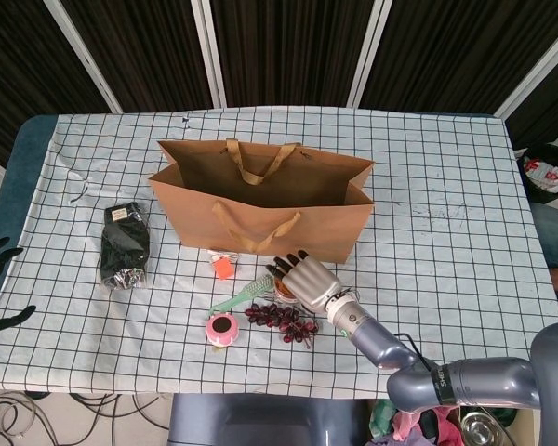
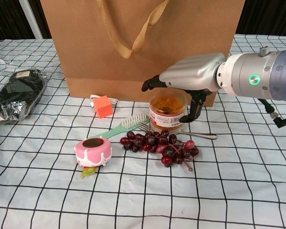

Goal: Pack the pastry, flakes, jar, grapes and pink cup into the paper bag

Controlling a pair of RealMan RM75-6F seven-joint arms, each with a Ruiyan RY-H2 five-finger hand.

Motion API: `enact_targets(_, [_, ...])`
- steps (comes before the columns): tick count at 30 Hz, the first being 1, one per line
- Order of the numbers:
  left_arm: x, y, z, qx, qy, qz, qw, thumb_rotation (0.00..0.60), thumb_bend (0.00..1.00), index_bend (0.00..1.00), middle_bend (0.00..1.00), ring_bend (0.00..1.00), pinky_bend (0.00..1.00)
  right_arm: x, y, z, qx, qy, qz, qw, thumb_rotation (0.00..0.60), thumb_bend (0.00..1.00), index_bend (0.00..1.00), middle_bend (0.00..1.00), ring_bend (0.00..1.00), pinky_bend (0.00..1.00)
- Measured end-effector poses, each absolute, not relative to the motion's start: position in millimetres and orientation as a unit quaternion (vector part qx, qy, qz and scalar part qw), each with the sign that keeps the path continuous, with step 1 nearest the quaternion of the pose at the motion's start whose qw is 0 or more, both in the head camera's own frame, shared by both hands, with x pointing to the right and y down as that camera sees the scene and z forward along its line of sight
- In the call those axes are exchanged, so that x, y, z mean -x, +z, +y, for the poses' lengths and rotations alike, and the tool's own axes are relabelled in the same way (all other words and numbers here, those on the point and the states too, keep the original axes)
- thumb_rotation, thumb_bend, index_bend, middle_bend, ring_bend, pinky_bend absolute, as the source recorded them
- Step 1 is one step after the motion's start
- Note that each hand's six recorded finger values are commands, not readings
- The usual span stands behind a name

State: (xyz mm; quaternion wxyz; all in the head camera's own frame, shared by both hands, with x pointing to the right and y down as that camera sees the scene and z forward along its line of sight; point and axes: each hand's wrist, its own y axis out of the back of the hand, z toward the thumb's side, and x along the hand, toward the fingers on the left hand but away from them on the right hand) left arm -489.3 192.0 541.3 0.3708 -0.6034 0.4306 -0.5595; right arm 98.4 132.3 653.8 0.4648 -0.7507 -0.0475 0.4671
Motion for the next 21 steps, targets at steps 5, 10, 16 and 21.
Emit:
enact_targets(5, [490, 542, 192, 0.604, -0.561, 0.429, 0.369, 0.6, 0.03, 0.2, 0.08, 0.02, 0.11, -95, 661, 130, 0.747, 0.471, -0.044, 0.468, 0.6, 0.24, 0.07, 0.12, 0.16, 0.19])
enact_targets(10, [490, 542, 192, 0.605, -0.561, 0.429, 0.369, 0.6, 0.03, 0.2, 0.08, 0.02, 0.11, -92, 665, 131, 0.745, 0.473, -0.035, 0.469, 0.6, 0.24, 0.08, 0.14, 0.18, 0.19])
enact_targets(16, [489, 543, 192, 0.605, -0.562, 0.427, 0.368, 0.6, 0.03, 0.2, 0.08, 0.02, 0.11, -88, 670, 134, 0.742, 0.471, -0.026, 0.476, 0.6, 0.24, 0.11, 0.17, 0.2, 0.21])
enact_targets(21, [489, 543, 192, 0.606, -0.562, 0.426, 0.368, 0.6, 0.03, 0.2, 0.08, 0.02, 0.12, -86, 673, 136, 0.738, 0.47, -0.018, 0.484, 0.6, 0.27, 0.14, 0.23, 0.24, 0.23])
